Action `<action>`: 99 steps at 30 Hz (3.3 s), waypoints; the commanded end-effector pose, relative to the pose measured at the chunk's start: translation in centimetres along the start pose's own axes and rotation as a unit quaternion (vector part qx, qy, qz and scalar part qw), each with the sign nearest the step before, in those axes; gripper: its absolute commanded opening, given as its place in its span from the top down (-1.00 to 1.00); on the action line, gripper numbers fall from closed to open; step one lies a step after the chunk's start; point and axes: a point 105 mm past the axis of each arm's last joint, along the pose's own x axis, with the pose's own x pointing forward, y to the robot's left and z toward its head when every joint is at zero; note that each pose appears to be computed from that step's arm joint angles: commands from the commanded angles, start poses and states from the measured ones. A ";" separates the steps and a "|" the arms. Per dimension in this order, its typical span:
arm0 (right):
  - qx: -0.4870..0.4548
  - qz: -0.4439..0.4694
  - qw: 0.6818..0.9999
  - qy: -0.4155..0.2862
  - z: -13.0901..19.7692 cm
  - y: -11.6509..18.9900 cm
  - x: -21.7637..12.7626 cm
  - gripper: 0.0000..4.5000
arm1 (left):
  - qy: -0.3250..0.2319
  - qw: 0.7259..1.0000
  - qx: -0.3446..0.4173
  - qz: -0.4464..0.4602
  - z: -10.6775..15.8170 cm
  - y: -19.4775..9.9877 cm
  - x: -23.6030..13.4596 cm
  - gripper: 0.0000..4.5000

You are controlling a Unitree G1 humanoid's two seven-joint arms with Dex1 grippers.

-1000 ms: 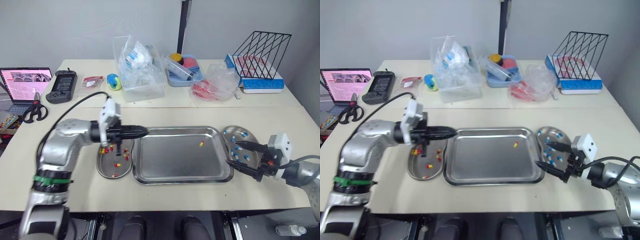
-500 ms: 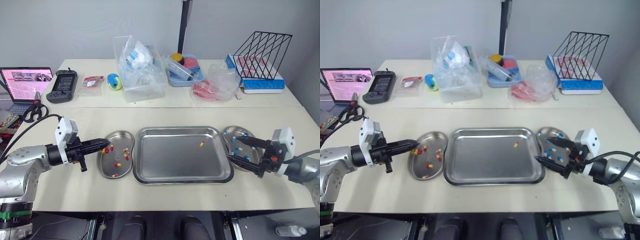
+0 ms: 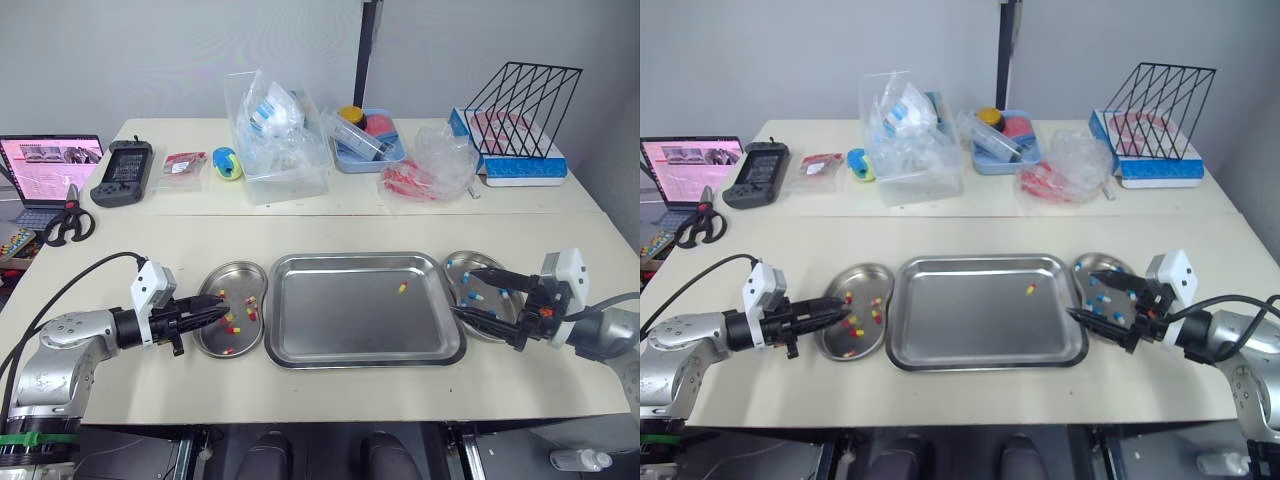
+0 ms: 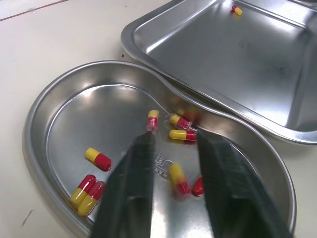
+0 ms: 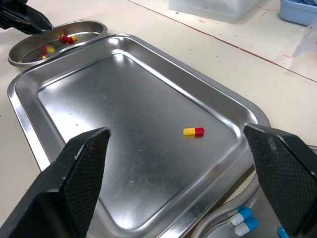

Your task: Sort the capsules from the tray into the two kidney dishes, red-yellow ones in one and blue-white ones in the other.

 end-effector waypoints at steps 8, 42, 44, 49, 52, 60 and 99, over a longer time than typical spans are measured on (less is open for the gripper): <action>-0.018 -0.068 0.997 -0.019 1.4 -1.5 -3.0 -1.00 | -0.049 0.997 0.014 0.055 3.0 1.5 -4.5 -0.98; 0.047 -0.302 0.952 -0.015 -4.0 -2.1 -12.2 -1.00 | -0.060 0.967 -0.017 0.246 -0.7 4.3 -10.4 -0.98; 0.046 -0.300 0.953 -0.015 -3.9 -2.2 -12.1 -1.00 | -0.060 0.968 -0.017 0.245 -0.7 4.3 -10.3 -0.98; 0.043 -0.298 0.953 -0.015 -3.8 -2.3 -12.0 -1.00 | -0.056 0.970 -0.018 0.237 -0.6 4.1 -10.0 -0.98; 0.041 -0.295 0.955 -0.016 -3.6 -2.4 -11.7 -1.00 | -0.057 0.971 -0.018 0.233 -0.4 4.0 -9.7 -0.98; 0.025 -0.256 0.966 -0.023 -2.5 -2.6 -9.7 -1.00 | -0.056 0.978 -0.005 0.201 0.7 3.4 -8.1 -0.98; -0.021 0.063 0.998 0.018 -0.6 1.9 1.4 -1.00 | -0.005 0.989 0.098 -0.112 8.7 -10.6 25.9 -0.98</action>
